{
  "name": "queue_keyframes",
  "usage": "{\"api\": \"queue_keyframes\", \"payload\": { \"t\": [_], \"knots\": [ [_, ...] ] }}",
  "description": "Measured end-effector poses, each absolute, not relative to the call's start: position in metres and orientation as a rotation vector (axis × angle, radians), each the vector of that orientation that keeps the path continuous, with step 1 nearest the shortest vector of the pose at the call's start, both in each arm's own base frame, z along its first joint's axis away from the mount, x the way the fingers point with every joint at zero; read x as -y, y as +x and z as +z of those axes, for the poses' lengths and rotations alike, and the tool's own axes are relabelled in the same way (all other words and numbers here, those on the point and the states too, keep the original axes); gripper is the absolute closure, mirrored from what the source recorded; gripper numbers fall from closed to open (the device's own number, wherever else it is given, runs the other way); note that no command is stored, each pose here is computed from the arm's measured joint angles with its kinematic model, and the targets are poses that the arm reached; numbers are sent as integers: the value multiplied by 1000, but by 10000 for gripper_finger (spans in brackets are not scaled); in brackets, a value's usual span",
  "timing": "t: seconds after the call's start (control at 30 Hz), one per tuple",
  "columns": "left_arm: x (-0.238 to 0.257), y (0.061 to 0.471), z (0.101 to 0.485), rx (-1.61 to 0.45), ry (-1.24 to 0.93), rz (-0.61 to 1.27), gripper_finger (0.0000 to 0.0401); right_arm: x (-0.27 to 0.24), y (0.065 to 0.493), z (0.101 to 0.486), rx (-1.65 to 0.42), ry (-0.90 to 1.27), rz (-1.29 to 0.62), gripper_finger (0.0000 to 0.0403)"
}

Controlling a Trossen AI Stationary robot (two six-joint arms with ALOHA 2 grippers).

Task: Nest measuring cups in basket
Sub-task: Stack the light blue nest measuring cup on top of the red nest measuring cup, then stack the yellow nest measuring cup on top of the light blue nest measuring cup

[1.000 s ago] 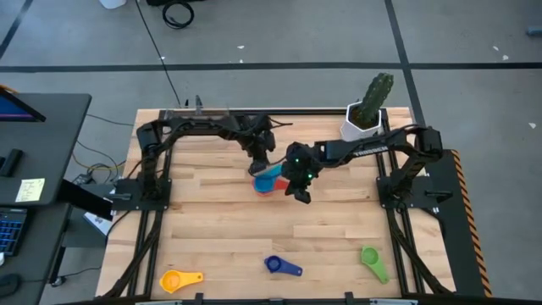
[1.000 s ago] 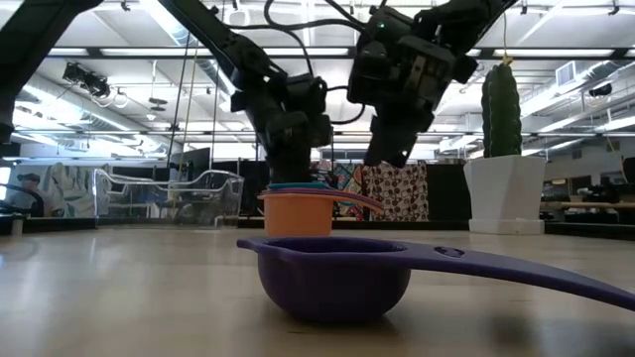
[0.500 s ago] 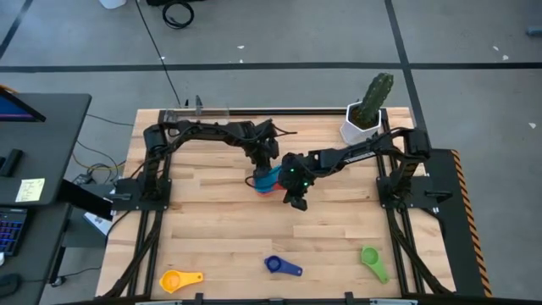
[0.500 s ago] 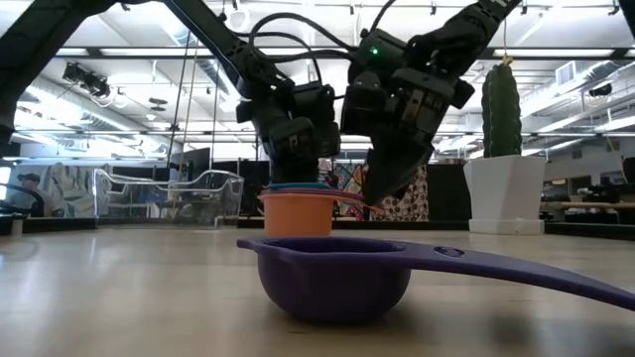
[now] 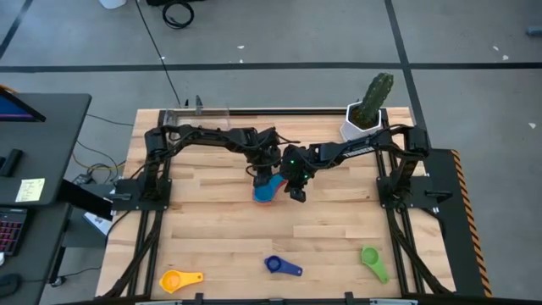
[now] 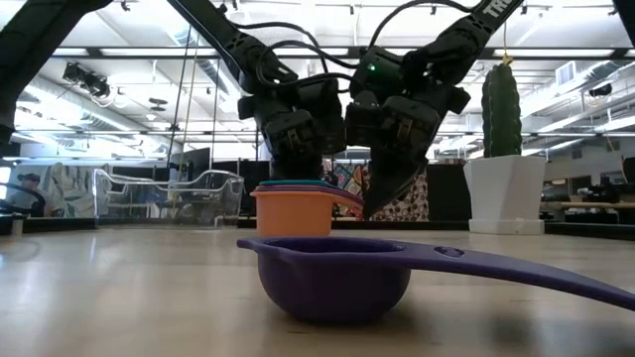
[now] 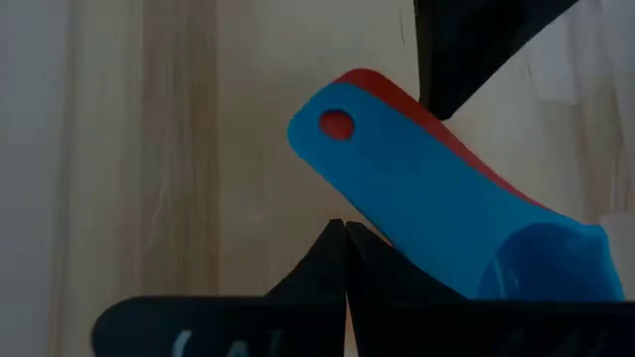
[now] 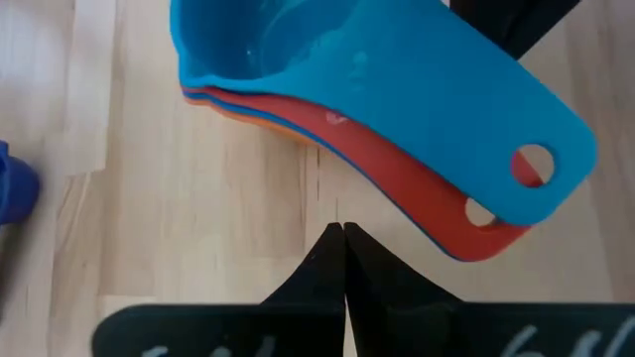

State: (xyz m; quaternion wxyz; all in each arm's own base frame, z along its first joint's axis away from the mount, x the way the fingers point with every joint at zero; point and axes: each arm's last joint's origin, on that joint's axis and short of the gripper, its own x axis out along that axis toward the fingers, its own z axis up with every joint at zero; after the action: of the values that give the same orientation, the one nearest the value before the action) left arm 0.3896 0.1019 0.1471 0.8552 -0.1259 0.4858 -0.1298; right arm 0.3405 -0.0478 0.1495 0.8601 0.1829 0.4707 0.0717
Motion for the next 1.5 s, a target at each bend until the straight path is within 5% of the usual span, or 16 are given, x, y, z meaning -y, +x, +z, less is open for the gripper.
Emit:
{"api": "queue_keyframes", "payload": {
  "t": [0.37,0.63,0.87,1.07,1.33,1.5],
  "knots": [
    [-133,369,163,-1089,-275,-77,393,49,322,198,-954,329,157,401],
    [-145,326,243,-1001,-290,88,395,43,272,294,-869,167,22,401],
    [-103,278,321,-875,-420,198,395,28,223,343,-821,119,-21,401],
    [-54,230,355,-894,-576,333,395,19,199,353,-826,101,0,401],
    [-3,189,354,-1123,-765,530,397,17,192,351,-876,48,29,401],
    [28,186,347,-1293,-806,471,398,17,192,351,-881,20,44,401]
  ]
}}
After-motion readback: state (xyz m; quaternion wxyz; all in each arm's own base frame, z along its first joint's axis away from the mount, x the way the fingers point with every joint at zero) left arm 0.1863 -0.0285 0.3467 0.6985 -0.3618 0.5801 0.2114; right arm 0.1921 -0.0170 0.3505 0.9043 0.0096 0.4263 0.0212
